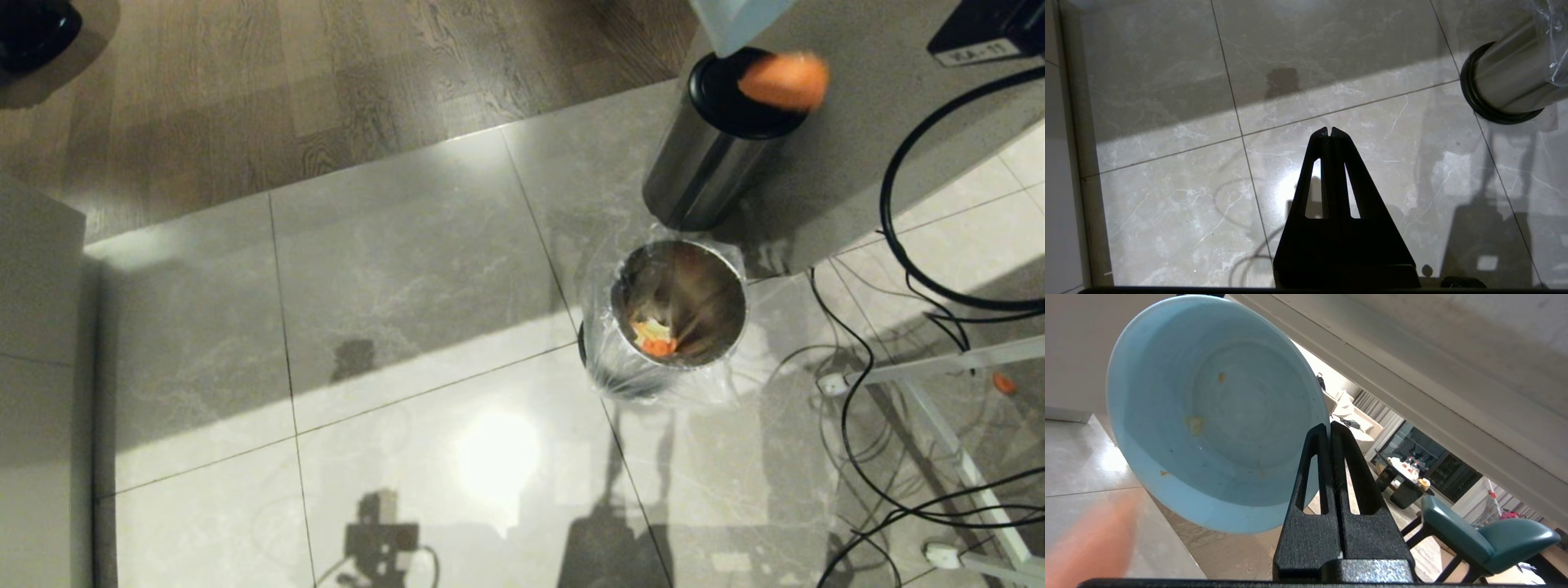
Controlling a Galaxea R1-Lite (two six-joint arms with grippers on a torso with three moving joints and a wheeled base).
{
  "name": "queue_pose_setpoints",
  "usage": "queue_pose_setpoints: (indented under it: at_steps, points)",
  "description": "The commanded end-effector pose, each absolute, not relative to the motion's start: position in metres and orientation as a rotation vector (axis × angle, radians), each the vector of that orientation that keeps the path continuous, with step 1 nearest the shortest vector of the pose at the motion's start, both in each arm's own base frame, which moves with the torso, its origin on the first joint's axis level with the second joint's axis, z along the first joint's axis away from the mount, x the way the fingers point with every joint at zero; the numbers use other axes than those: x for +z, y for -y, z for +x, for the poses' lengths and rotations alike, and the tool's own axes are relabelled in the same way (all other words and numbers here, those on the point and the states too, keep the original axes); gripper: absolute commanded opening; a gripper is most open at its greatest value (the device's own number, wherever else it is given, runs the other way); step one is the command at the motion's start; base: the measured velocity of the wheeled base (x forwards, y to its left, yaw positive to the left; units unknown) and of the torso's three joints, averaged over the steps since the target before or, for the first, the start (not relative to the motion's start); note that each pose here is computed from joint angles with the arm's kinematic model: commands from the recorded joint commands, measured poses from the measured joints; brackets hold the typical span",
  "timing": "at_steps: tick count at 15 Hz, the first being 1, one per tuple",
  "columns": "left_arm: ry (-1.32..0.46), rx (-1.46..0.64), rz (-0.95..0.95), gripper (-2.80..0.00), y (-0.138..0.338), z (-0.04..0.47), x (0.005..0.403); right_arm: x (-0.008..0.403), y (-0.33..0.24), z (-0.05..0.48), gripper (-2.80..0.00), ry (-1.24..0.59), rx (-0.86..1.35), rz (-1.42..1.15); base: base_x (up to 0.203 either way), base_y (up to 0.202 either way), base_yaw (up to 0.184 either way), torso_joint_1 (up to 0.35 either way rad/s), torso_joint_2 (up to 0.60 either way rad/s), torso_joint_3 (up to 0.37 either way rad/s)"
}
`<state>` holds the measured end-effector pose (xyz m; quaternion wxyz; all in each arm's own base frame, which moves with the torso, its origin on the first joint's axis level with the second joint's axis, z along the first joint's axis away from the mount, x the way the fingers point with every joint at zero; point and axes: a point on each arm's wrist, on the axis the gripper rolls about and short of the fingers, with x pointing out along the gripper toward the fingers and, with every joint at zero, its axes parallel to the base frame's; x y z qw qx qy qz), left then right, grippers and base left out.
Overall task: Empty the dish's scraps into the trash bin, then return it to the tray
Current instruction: Put the bowl back to the table
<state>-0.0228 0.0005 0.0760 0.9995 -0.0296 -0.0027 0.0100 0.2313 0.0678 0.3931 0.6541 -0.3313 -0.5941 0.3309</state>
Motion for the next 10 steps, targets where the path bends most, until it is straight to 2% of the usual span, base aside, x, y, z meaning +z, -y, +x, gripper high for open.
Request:
queue_pose_setpoints:
  at_steps: [1, 10]
  points:
    - [0.005, 0.021, -0.060, -2.80, 0.000, -0.023, 0.076, 0.394, -0.065, 0.222, -2.80, 1.389, 0.731, -0.773, 0.000, 0.000, 0.000, 0.000, 0.00, 0.000]
    - [0.005, 0.021, -0.060, -2.80, 0.000, -0.023, 0.076, 0.371, -0.065, 0.231, -2.80, 1.298, 0.758, -0.759, 0.000, 0.000, 0.000, 0.000, 0.00, 0.000]
